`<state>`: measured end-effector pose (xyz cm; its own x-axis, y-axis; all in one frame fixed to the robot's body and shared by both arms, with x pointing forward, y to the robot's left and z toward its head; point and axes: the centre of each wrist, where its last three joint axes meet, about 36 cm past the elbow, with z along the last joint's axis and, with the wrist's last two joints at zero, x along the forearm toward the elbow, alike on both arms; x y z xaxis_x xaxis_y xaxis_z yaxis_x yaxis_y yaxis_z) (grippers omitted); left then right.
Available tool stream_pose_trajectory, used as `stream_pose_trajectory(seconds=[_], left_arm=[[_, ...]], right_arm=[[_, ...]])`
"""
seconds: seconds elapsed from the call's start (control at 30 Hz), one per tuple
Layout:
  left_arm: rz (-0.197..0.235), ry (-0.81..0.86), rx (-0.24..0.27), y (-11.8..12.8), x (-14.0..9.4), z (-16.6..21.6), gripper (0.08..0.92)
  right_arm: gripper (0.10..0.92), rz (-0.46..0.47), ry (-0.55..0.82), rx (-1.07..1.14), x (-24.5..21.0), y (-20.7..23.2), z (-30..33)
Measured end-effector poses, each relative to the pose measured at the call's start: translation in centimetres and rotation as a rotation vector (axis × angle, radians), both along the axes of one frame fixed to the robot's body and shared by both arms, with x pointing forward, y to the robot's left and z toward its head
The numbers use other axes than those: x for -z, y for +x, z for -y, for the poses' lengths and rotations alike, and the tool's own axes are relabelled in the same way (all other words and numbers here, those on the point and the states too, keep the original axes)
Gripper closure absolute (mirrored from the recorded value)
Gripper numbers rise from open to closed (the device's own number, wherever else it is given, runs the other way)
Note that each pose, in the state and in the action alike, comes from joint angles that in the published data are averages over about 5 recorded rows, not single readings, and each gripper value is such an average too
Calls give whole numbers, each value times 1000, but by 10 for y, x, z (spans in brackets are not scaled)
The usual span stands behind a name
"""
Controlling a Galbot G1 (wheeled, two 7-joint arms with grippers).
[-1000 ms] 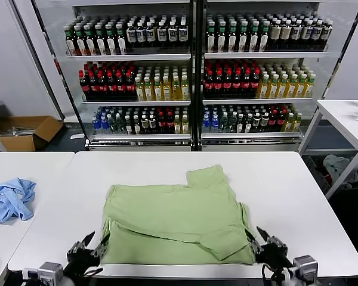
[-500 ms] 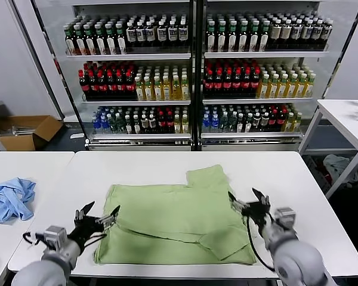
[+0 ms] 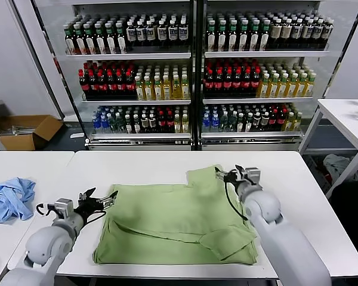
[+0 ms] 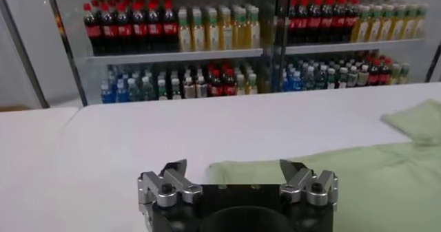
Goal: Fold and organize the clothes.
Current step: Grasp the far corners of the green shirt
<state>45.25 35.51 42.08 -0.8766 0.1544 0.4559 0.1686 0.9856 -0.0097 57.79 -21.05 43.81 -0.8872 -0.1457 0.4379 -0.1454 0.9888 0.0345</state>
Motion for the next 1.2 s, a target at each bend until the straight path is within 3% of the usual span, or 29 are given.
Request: stream_pose_trajectory(seconds=[0.47,1.2], left_arm=[[-40,21,11,45,21,-11,177],[-75,43,21,71,35,-30,181]], right_arm=[[200,-59,-32,12,38,39,-23],[208,-80,-26,35,51,54,-32]])
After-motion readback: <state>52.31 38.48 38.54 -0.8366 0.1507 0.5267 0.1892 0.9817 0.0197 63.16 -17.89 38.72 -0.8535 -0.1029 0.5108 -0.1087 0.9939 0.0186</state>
